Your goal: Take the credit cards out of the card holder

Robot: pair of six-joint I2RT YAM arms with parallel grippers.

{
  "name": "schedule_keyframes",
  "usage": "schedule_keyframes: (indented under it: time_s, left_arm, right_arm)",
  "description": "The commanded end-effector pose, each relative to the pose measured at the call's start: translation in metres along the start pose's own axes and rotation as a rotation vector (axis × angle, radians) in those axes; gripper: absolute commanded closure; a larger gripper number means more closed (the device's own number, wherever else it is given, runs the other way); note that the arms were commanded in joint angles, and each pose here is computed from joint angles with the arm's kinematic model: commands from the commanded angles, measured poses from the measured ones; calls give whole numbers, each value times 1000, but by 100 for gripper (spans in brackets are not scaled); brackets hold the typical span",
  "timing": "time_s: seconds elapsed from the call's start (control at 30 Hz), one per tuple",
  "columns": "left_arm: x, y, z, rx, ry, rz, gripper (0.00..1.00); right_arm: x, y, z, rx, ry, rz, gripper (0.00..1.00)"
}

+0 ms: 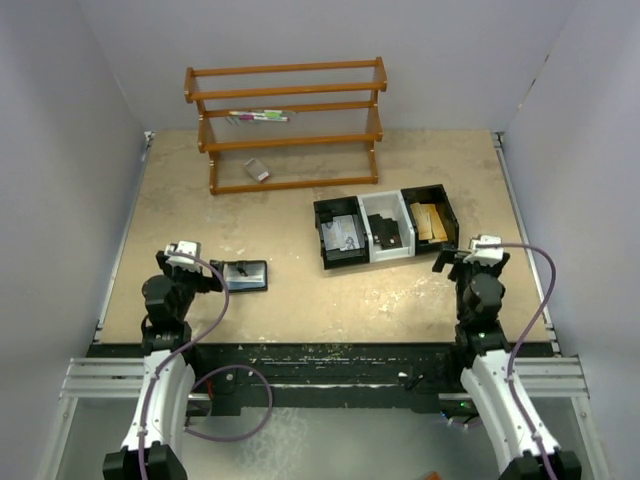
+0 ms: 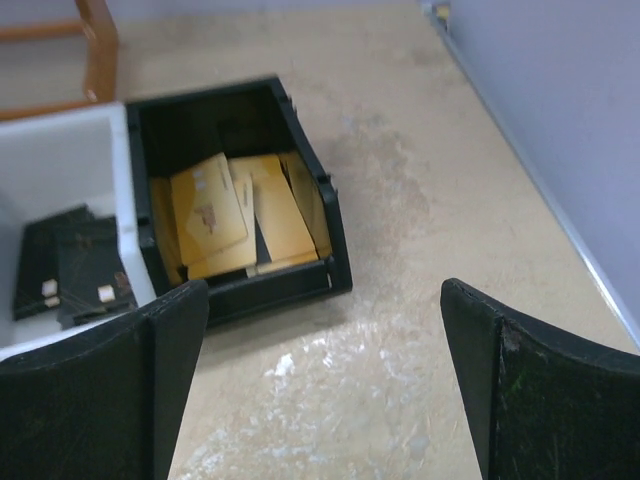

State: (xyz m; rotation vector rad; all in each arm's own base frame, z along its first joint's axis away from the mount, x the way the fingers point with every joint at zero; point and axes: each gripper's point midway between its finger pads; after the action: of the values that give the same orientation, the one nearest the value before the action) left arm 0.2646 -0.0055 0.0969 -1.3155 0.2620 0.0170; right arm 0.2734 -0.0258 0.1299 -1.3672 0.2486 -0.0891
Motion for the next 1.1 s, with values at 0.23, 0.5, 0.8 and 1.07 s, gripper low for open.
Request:
schedule_keyframes:
  time_s: [0.23,0.5,0.8,1.07]
  left_arm:
    - [1,-11,11,-9,-60,-40,1]
    - [1,-10,11,-9,-57,-36,1]
    - [1,-11,11,-7,-57,-40,1]
    - [1,-10,10,-6,-53,-40,1]
  right_arm:
    - [-10,-18,-5,65,8,-142,0]
    - [-15,-16,20,-1,-154,-140,0]
    - [-13,-14,23,-7,-169,-120,0]
    - [-11,-12,25,-11,-172,-109,0]
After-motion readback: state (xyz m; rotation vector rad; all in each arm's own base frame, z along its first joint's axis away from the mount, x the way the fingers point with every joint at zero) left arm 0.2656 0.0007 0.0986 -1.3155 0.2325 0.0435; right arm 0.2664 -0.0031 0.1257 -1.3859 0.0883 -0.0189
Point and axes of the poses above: each gripper's point midway between its finger pads, its own x axis out along the fingers, its own z axis along the line the jaws close on, y = z × x, and after that the axes turned 12 degrees about x, right-handed
